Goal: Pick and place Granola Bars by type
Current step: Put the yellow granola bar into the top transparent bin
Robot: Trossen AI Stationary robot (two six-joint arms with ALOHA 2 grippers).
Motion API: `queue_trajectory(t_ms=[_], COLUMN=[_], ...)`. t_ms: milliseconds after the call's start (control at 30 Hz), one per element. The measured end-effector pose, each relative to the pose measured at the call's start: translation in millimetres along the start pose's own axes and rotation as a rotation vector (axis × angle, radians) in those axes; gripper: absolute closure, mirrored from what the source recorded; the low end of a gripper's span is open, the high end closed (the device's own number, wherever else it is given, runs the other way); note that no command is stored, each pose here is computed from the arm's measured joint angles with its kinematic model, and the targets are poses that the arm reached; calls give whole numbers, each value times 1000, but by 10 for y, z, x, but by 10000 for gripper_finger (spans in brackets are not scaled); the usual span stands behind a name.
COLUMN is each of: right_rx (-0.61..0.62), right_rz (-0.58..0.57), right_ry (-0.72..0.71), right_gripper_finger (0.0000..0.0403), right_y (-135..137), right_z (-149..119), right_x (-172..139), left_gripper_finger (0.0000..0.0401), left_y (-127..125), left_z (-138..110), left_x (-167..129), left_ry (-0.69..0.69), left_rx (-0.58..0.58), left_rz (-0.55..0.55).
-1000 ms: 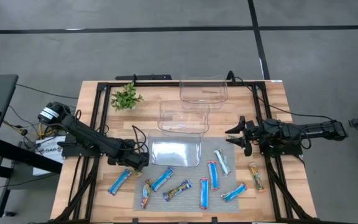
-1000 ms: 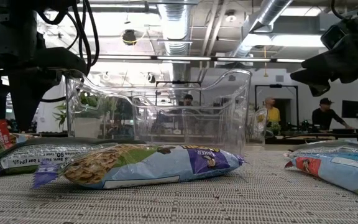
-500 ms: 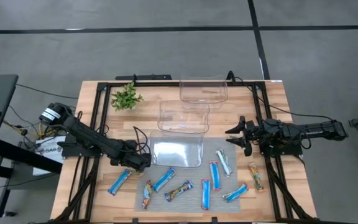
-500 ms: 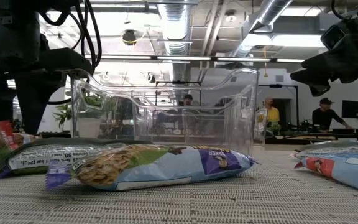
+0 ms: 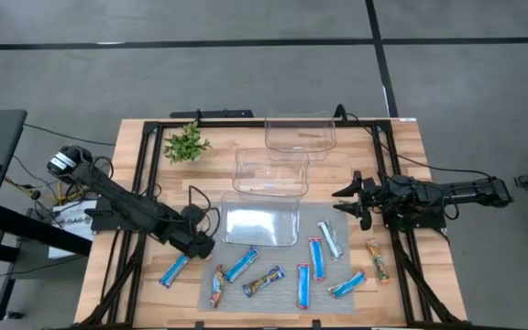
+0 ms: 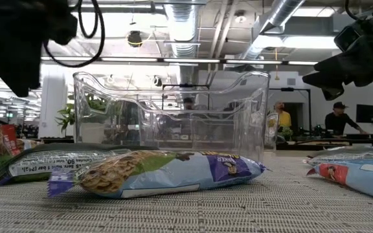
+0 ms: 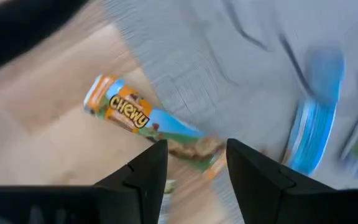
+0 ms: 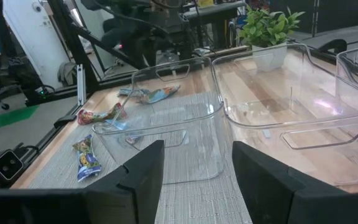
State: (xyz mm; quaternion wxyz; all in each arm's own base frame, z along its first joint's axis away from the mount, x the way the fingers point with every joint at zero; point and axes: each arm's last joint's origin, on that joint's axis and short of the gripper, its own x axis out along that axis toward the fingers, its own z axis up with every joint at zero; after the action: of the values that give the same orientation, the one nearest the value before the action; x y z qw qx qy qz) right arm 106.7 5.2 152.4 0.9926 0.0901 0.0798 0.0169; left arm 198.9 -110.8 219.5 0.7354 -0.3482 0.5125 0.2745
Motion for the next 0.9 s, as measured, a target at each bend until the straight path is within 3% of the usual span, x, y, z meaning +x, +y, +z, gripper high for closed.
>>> queue_trajectory(t_ms=[400, 533, 700, 900], right_rx=[0, 0, 0, 0], right_rz=[0, 0, 0, 0], right_ry=[0, 0, 0, 0], right_gripper_finger=[219, 219, 219, 219], right_y=[0, 0, 0, 0], right_z=[0, 0, 0, -1], right_x=[0, 0, 0, 0], left_gripper_finger=[244, 244, 244, 244], left_y=[-41, -49, -43, -33], left_z=[-271, -269, -219, -275], left_x=[-165, -132, -25, 247], left_ry=[69, 23, -59, 22], left_rx=[1182, 1494, 1714, 1876], left_rz=[-198, -173, -26, -52])
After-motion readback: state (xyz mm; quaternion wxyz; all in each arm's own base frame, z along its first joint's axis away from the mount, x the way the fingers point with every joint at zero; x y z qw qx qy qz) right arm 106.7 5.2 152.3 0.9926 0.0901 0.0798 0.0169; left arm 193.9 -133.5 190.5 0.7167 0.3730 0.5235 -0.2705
